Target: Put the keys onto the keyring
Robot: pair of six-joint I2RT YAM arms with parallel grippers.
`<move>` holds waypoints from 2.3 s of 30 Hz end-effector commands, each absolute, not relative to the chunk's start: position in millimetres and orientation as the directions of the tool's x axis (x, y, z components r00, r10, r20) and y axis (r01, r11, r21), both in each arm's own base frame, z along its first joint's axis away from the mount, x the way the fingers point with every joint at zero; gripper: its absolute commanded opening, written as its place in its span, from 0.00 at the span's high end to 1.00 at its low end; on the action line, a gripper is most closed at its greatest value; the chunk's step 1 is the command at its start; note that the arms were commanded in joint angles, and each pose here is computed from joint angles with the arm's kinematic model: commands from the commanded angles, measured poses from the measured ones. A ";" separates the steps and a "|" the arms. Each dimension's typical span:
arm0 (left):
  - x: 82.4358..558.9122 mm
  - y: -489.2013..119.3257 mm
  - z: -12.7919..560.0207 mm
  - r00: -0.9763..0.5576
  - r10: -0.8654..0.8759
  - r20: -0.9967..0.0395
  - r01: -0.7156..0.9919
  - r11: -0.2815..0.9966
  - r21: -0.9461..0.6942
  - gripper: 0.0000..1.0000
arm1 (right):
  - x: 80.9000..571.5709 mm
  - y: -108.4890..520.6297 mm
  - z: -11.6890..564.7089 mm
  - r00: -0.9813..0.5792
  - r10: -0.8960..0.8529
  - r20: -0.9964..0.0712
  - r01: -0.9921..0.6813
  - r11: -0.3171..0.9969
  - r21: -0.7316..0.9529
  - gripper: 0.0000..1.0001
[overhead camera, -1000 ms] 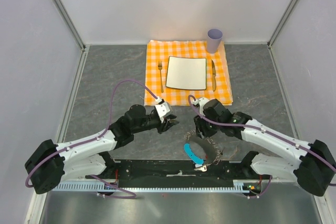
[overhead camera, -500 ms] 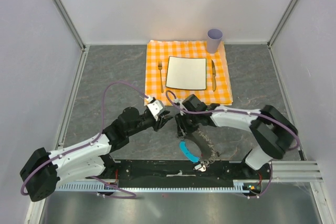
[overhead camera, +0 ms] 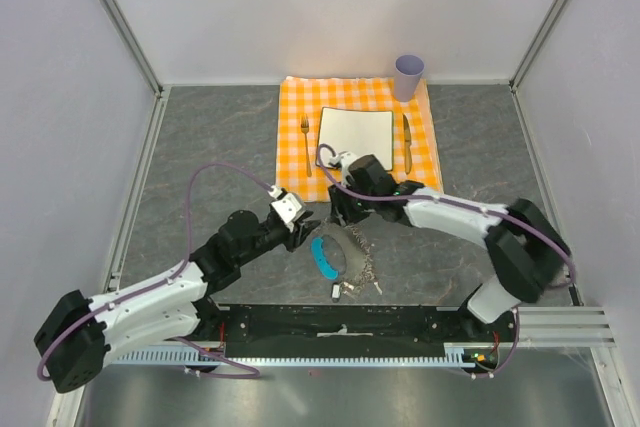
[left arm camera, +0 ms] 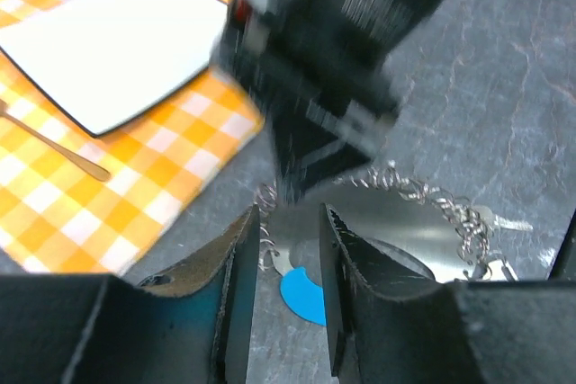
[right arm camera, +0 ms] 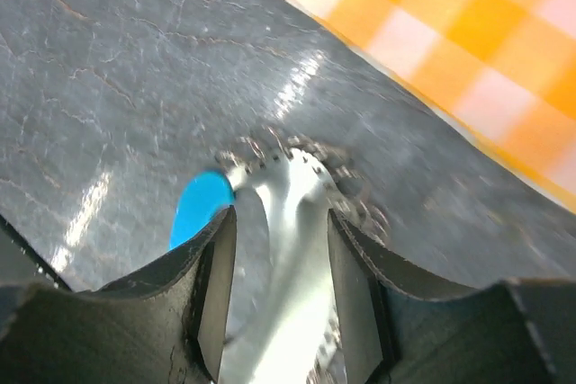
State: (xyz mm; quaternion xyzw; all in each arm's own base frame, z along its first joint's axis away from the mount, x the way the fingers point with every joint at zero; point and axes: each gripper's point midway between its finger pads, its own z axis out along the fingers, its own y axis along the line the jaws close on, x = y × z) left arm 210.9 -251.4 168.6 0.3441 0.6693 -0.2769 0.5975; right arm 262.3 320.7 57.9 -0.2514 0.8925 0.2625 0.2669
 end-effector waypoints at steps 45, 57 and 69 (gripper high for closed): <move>216.7 -269.8 28.3 -0.683 0.304 -0.665 0.655 0.658 -0.372 0.69 | 209.7 276.4 65.5 -0.721 -0.328 -0.610 -0.665 0.574 0.477 1.00; 206.8 -258.9 87.5 -0.406 0.186 -0.895 0.796 0.552 -0.247 0.66 | 235.2 323.5 95.4 -0.559 -0.376 -0.739 -0.796 0.492 0.352 1.00; 217.1 -241.4 71.6 -0.530 0.193 -0.825 0.673 0.688 -0.272 0.68 | 229.6 378.6 67.2 -0.566 -0.393 -0.724 -0.811 0.422 0.405 0.93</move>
